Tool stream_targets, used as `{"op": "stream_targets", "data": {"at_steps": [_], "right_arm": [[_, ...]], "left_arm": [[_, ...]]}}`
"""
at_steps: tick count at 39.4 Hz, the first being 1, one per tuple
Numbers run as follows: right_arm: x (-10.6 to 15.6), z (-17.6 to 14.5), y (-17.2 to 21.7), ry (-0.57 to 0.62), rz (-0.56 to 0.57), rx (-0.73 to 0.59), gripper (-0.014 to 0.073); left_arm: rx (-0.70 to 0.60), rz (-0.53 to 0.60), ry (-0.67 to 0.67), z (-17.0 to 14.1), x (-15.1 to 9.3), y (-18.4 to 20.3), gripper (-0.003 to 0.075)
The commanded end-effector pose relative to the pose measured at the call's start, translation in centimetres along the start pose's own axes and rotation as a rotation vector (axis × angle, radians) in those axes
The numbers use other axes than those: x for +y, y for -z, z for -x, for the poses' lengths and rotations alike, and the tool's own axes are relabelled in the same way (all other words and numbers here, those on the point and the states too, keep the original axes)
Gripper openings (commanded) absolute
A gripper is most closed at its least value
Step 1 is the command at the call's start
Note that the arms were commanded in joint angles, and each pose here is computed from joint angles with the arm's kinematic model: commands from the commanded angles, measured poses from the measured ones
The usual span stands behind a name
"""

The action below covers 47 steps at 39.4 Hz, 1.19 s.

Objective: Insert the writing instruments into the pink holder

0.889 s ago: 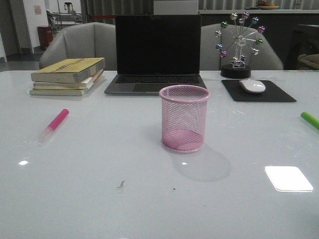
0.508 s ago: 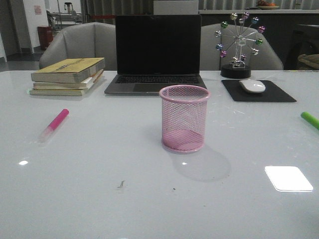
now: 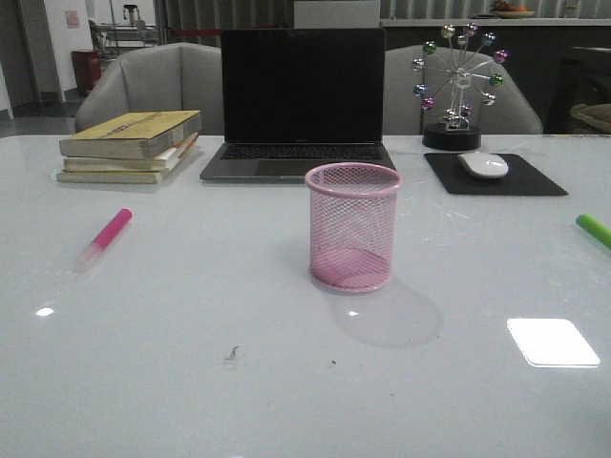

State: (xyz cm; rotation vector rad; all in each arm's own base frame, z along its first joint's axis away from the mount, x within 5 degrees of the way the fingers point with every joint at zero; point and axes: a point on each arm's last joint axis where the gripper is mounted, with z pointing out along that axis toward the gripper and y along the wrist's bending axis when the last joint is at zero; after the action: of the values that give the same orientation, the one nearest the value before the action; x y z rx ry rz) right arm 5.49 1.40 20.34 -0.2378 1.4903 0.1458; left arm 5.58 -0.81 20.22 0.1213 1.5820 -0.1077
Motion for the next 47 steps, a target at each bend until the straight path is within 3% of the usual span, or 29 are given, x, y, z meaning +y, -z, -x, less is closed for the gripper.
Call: {"op": "stream_targets", "data": {"at_steps": [1,13,25,32,36,39,47], "right_arm": [[-0.1,1.1,0.2,0.002,-0.014,-0.111,0.0067],[-0.2,1.2,0.2,0.002,-0.016,-0.126,0.0067],[-0.2,1.2,0.2,0.002,-0.017,-0.127,0.0067],[-0.2,1.2,0.2,0.002,-0.017,-0.127,0.0067],[-0.2,1.3,0.2,-0.007,-0.019,-0.138,0.0067],[-0.3,1.5,0.3,-0.049,-0.025,-0.157,0.0066],[-0.4,1.5,0.3,-0.137,-0.030,-0.160,0.0066]], "left_arm": [[-0.094,-0.006,0.021,0.7,0.0,0.2,0.0091],[-0.166,-0.006,0.022,1.4,0.0,0.3,0.0091],[-0.375,-0.007,0.022,3.2,0.0,0.8,0.0091],[-0.371,-0.007,0.022,3.2,0.0,0.8,0.0091],[-0.341,-0.003,0.091,2.9,0.1,0.7,0.0091],[-0.311,-0.001,0.163,2.6,0.2,0.5,0.0091],[-0.290,0.000,0.169,2.5,0.2,0.4,0.0091]]}}
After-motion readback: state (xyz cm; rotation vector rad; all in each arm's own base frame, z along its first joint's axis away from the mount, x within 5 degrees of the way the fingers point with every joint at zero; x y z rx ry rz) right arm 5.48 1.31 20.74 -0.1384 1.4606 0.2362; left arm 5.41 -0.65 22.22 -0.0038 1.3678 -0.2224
